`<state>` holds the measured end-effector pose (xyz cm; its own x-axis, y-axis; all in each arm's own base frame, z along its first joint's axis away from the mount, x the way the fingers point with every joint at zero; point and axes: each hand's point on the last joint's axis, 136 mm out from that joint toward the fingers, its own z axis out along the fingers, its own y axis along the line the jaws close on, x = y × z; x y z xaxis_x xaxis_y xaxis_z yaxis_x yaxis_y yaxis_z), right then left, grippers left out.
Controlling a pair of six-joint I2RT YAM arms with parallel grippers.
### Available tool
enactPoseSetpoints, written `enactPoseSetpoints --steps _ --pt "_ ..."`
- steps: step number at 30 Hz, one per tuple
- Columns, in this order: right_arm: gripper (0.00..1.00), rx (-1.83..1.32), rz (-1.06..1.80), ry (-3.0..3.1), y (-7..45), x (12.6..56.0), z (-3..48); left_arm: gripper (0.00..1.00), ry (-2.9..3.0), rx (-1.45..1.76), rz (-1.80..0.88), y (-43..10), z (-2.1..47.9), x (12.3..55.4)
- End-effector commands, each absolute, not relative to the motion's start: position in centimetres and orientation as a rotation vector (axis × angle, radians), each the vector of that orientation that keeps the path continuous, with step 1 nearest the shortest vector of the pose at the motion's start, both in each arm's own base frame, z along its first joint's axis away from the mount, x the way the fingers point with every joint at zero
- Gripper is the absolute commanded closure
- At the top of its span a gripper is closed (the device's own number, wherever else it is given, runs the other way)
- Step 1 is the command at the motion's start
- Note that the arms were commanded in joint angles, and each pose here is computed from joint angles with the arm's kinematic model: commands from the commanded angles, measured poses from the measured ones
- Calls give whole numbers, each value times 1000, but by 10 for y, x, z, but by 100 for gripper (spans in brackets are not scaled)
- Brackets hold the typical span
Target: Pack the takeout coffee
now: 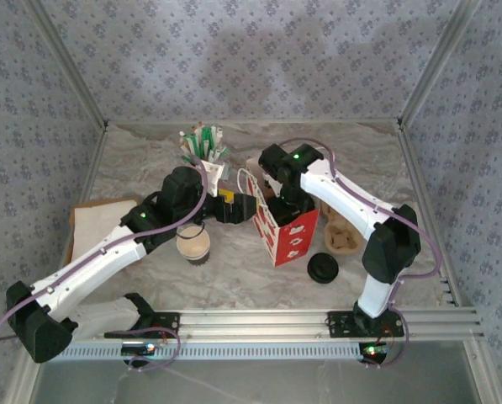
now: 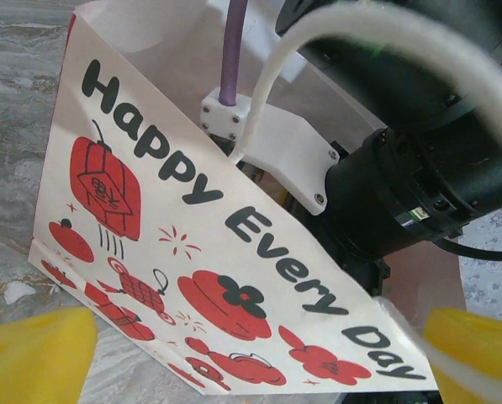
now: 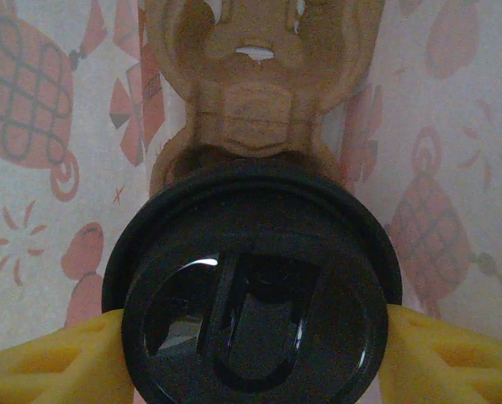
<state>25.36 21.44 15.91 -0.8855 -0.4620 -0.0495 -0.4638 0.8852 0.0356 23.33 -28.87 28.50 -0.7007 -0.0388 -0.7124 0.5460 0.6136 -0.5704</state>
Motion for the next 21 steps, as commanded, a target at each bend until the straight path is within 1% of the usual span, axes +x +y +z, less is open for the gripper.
enactPoseSetpoints --steps 1,12,21 --pt "33 -764 95 3027 214 250 155 1 2095 412 -1076 -293 295 234" --pt "33 -767 75 3052 212 249 141 1 2091 412 -1079 -293 296 234" --pt "33 -768 72 3047 211 248 142 1 2093 414 -1080 -295 295 235"
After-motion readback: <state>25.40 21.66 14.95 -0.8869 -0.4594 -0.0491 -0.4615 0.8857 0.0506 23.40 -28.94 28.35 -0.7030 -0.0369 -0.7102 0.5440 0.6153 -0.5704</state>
